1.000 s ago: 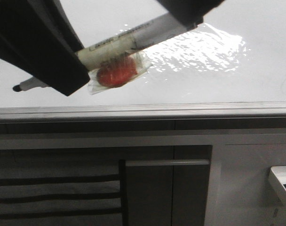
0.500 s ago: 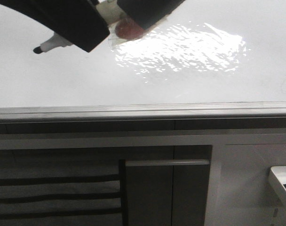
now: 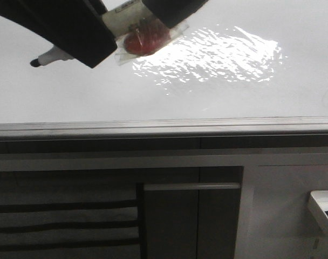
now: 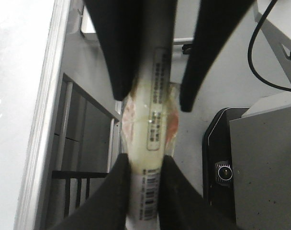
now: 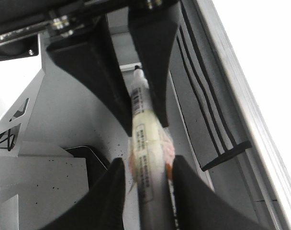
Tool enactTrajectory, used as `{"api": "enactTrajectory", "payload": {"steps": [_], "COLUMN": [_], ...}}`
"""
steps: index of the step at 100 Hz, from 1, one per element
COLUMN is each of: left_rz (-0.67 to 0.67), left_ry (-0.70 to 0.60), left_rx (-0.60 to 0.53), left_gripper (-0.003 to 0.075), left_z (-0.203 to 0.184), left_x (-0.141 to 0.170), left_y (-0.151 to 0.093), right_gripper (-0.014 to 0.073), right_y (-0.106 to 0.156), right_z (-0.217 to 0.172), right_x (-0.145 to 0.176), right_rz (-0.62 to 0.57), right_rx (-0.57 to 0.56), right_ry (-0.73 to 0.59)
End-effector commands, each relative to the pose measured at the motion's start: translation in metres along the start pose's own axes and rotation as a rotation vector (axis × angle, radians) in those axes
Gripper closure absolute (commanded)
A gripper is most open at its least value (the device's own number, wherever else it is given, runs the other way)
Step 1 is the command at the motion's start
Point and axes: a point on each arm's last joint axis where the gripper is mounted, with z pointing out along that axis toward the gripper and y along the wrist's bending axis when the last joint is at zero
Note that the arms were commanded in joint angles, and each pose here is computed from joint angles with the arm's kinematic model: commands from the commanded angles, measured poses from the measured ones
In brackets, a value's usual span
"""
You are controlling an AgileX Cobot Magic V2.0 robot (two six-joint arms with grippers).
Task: Write number 9 on whiteboard
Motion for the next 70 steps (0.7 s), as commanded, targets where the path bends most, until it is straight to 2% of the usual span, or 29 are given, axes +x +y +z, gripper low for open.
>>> {"api": "enactTrajectory", "payload": {"steps": [1,20,26,33,43,50,63,70], "left_rz": [0.007,0.007,0.007,0.009,-0.010,-0.070,-0.154,-0.202], "left_ry": [-0.081,-0.088,-0.088,-0.086,-0.080,-0.086,-0.117,-0.138], "left_rx": [-0.047,-0.058,-0.058,-0.062,-0.076,-0.111,-0.205,-0.269], "left_gripper": [0.0741,0.0740,0.0731,0.0658,0.0454,0.0357,0.0337,0.0337], "left_z": [-0.013,-0.013,-0.013,-0.013,-0.014,-0.020,-0.046,-0.063], "left_x": [-0.013,-0.014,-0.014,-0.014,-0.011,-0.007,0.002,0.008], "left_y": [0.001,0.002,0.002,0.002,0.006,0.012,0.018,0.020], "right_gripper": [0.0497,0.0651,0.0661,0.0659,0.0659,0.0659,0.0659,0.0659], "right_y": [-0.001,-0.001,-0.002,-0.002,-0.003,-0.005,-0.012,-0.018], "right_z": [-0.011,-0.011,-0.011,-0.011,-0.014,-0.021,-0.039,-0.049], "right_x": [-0.013,-0.013,-0.013,-0.013,-0.011,-0.010,-0.003,0.004], "right_rz": [-0.014,-0.014,-0.014,-0.019,-0.028,0.003,0.081,0.171], "right_rx": [0.040,0.040,0.040,0.044,0.074,0.134,0.301,0.399], "right_ry": [-0.083,-0.083,-0.083,-0.079,-0.060,-0.050,-0.007,0.032]}}
